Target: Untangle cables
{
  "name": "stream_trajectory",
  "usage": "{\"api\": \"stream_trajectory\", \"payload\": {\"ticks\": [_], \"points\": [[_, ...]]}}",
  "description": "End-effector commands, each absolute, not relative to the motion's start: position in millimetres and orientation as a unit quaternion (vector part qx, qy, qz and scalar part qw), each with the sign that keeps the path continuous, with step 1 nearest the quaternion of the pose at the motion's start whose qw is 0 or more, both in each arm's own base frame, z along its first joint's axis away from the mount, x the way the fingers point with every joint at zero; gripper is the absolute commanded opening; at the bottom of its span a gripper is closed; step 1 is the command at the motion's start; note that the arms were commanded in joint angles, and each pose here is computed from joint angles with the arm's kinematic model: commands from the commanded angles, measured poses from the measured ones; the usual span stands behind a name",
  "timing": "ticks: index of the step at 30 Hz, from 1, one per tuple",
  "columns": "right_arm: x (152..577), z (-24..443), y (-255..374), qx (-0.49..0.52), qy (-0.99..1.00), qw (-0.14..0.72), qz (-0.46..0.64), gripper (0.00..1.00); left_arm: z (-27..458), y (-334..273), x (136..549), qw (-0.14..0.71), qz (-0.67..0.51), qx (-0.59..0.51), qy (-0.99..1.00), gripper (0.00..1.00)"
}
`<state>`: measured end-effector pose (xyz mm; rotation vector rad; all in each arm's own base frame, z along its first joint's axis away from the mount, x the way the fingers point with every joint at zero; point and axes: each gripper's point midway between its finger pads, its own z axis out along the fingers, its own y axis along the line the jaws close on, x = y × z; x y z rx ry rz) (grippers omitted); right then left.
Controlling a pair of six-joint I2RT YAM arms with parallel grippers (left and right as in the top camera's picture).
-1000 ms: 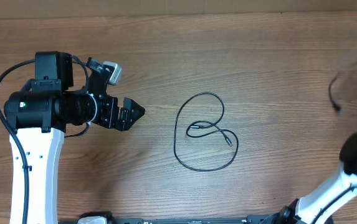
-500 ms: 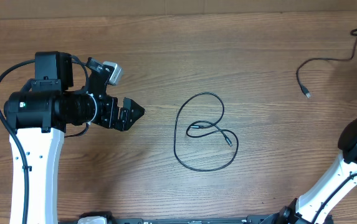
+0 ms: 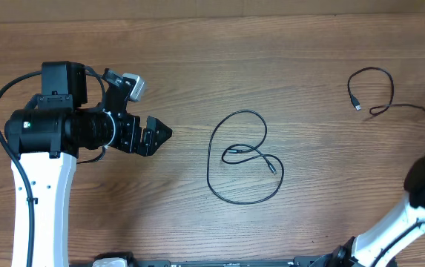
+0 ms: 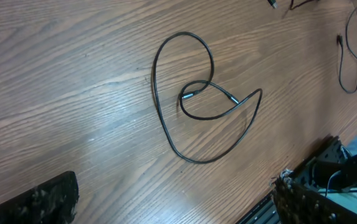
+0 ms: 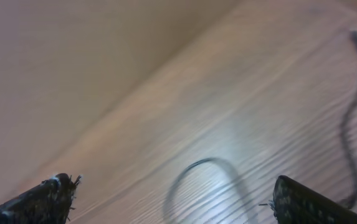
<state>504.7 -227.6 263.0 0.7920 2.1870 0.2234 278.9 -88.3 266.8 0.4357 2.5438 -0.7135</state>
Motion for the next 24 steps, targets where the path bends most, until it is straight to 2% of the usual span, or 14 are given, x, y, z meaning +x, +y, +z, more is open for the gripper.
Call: {"api": "stream_trajectory", "payload": {"ticks": [1,8,20,24], "points": [[476.0,358.9,-163.6,0.252,0.841,0.448,0.171,1.0,274.2,-86.9,279.3,0.245,-0.252,0.169,0.921,1.0],[414.1,393.3,-101.3,0.233,0.858,0.417,0.192,1.0,274.2,-86.9,279.3,0.245,-0.252,0.169,0.921,1.0],[280.5,404.6,-12.2,0.148,0.91,0.337,0.193,1.0,274.2,-86.9,279.3,0.245,-0.252,0.169,0.921,1.0],[237.9,418.1,6.8,0.125,0.902,0.367,0.19,1.0,274.2,-86.9,279.3,0.245,-0.252,0.169,0.921,1.0]]}}
